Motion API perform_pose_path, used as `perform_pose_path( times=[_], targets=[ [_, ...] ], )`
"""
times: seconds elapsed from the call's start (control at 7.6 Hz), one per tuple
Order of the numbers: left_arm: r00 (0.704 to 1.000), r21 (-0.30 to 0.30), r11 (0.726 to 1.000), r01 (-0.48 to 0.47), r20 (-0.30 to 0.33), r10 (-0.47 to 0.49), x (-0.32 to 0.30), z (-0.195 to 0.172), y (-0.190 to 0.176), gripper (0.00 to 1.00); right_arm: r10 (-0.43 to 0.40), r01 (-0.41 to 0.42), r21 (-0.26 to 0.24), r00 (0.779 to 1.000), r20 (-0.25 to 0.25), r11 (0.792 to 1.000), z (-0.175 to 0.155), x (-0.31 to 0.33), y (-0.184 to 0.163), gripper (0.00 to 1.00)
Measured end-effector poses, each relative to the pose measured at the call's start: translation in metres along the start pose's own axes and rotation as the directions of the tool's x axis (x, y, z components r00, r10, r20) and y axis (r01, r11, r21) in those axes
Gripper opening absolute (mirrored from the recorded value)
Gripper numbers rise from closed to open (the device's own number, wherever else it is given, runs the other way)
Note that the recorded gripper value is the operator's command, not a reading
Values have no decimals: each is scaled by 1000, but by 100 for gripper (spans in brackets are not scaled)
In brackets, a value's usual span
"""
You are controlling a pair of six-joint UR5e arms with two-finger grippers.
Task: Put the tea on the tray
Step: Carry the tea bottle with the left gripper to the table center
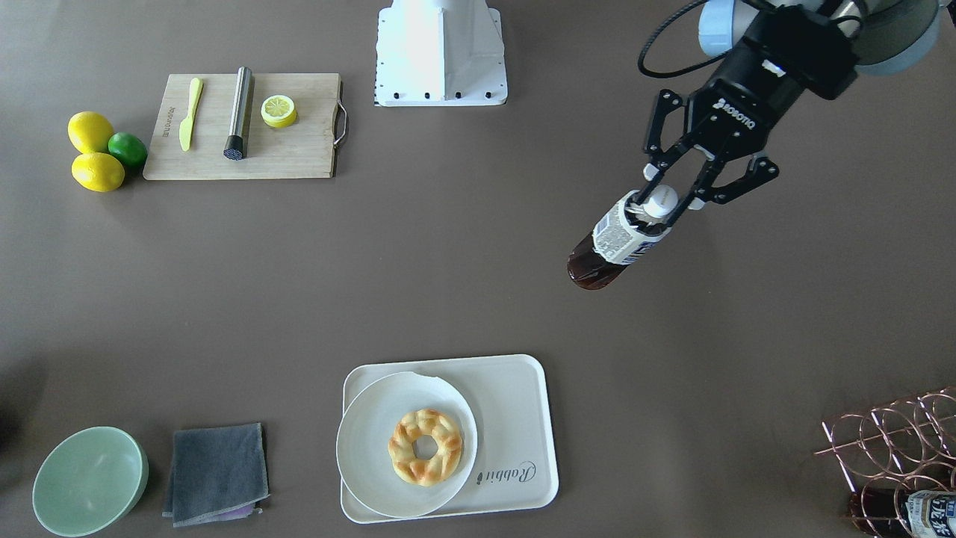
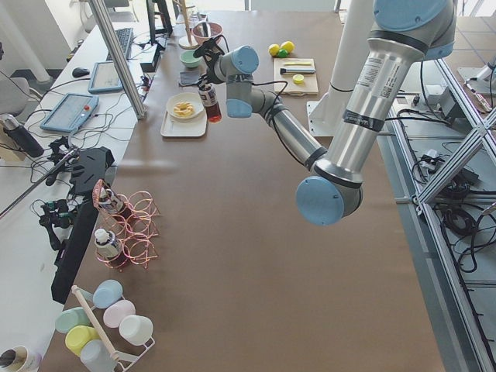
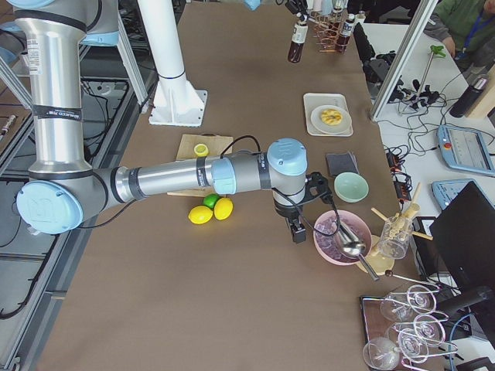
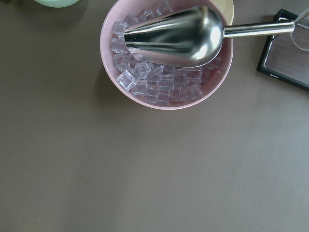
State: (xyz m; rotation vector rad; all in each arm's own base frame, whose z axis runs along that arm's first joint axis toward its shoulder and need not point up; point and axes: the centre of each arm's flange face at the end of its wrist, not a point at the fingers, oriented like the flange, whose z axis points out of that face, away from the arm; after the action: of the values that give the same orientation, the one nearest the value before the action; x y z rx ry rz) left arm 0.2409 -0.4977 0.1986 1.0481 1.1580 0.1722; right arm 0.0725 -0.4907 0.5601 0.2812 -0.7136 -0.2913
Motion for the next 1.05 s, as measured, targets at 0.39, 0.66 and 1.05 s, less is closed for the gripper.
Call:
perform_pose_path(
  times=[0.39,0.66,1.05],
  targets=[
    [997,13,998,-64,45,63,102,68,48,0,1,-1,-4,1000,3,1000,2,0,-1,100],
    [992,19,994,-111,55,110,172,93,97,0,-4,4,-2,1000,5,1000,2,-2,-6,100],
    [989,24,991,-128,74,126,231,109,145,0,-23,23,2,1000,14,1000,3,-15,-25,100]
  ],
)
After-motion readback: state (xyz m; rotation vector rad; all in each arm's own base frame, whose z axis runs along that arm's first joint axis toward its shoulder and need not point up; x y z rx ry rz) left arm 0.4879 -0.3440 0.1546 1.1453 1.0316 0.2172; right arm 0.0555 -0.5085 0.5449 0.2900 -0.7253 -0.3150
